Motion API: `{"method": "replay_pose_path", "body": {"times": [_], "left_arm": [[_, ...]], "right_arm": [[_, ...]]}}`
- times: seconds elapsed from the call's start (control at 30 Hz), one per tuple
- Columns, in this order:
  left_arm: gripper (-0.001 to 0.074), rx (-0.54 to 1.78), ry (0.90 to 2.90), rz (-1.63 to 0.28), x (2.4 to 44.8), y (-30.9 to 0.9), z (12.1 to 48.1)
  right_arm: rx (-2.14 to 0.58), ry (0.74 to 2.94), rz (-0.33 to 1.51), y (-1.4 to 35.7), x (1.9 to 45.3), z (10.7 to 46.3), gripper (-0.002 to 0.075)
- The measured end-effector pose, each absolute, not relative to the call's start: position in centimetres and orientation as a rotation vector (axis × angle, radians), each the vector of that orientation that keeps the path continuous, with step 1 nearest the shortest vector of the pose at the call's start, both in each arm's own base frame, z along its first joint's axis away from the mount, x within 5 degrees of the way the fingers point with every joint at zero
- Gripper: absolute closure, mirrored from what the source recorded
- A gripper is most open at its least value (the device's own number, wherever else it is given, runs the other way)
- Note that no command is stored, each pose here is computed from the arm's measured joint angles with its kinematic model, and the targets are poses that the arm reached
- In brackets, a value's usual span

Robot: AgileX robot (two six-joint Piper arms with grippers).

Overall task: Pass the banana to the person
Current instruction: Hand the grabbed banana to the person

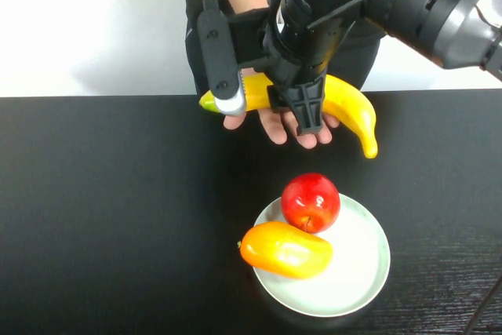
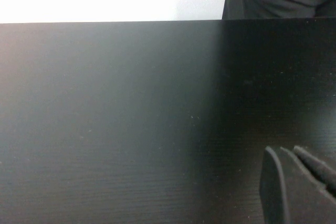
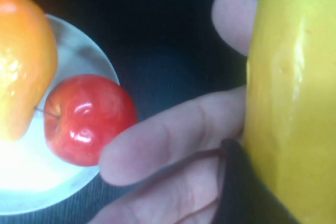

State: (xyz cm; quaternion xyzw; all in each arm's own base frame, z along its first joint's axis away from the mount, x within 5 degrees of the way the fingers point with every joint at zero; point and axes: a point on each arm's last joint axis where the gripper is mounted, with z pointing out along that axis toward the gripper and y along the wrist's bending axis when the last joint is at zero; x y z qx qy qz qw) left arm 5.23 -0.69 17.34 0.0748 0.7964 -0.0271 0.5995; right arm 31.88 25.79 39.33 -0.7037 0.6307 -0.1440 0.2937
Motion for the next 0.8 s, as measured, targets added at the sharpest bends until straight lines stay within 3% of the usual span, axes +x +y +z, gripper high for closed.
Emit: {"method": "replay_pose_path", "body": {"times": [0.1,0.27,0.33,0.53,0.63,0.8], "left_arm": [[0.0739,0.173,1.847,-0.063,5.2,-0.7,17.3],[0.0739,0.173,1.847,-0.063,5.2,-0.7,17.3],[0.0739,0.173,1.847,-0.063,5.2,-0.7,17.3],[0.0739,0.173,1.847,-0.063,5.2,-0.7,17.3],[0.0739,0.173,1.847,-0.063,5.2,-0.7,17.3],[0.0739,0.173,1.847,-0.063,5.2,-0.7,17.3]], "right_arm": [[-1.862,1.697,-0.377,25.8,31.9,39.3,0.0512],[-1.84,1.71,-0.373,25.5,31.6,39.8,0.0197],[-1.833,1.703,-0.393,25.3,31.5,40.1,0.0151],[-1.733,1.736,-0.364,24.7,30.6,41.7,0.0192],[-1.597,1.809,-0.299,23.8,29.0,43.6,0.0249],[-1.255,2.026,-0.155,21.2,26.2,46.6,0.054]]}}
